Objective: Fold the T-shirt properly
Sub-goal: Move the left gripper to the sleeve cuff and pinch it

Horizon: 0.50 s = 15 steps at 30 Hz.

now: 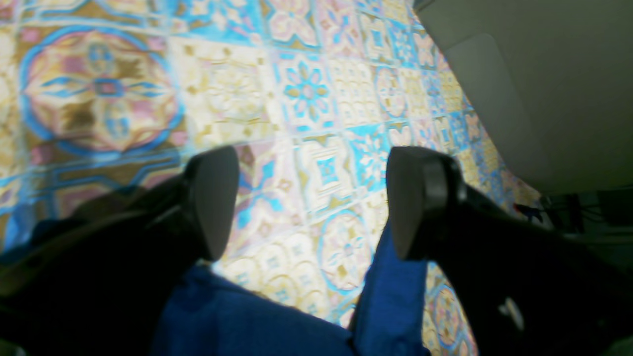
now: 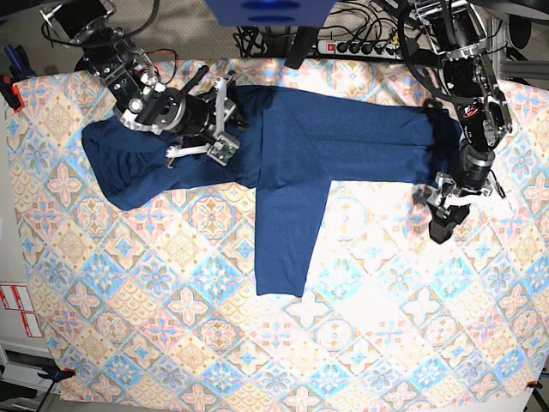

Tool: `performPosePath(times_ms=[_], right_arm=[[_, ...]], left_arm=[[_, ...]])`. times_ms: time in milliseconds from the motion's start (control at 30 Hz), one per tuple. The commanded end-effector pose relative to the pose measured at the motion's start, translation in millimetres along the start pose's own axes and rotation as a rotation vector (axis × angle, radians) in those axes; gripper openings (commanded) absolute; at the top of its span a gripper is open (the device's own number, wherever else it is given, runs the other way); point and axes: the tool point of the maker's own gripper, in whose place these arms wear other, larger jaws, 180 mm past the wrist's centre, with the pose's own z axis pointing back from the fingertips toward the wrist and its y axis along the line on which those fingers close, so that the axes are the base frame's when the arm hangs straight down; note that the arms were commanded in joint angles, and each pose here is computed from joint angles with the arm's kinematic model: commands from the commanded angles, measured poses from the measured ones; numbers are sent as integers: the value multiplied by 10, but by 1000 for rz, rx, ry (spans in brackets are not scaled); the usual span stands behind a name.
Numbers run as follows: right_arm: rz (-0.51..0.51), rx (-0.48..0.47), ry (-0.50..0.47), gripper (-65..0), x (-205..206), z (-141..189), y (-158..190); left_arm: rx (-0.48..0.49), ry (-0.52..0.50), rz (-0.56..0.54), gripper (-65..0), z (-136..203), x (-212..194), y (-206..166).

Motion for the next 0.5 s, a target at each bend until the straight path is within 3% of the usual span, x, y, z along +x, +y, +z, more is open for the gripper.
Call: performPosePath(times_ms=[0, 133, 267, 467], right_arm=[[5, -20, -51, -365, 141, 53, -102], [-14, -57, -55, -315, 131, 96, -238], [-20, -68, -54, -329, 118, 114, -279], [-23, -62, -47, -356, 75, 115, -243]], left_arm=[[-52, -51, -26, -200, -25, 203, -186], [-129, -32, -61, -197, -202, 174, -538], [-205, 32, -197, -196, -446, -27, -1016], [-263, 198, -323, -200, -861, -567, -1414]])
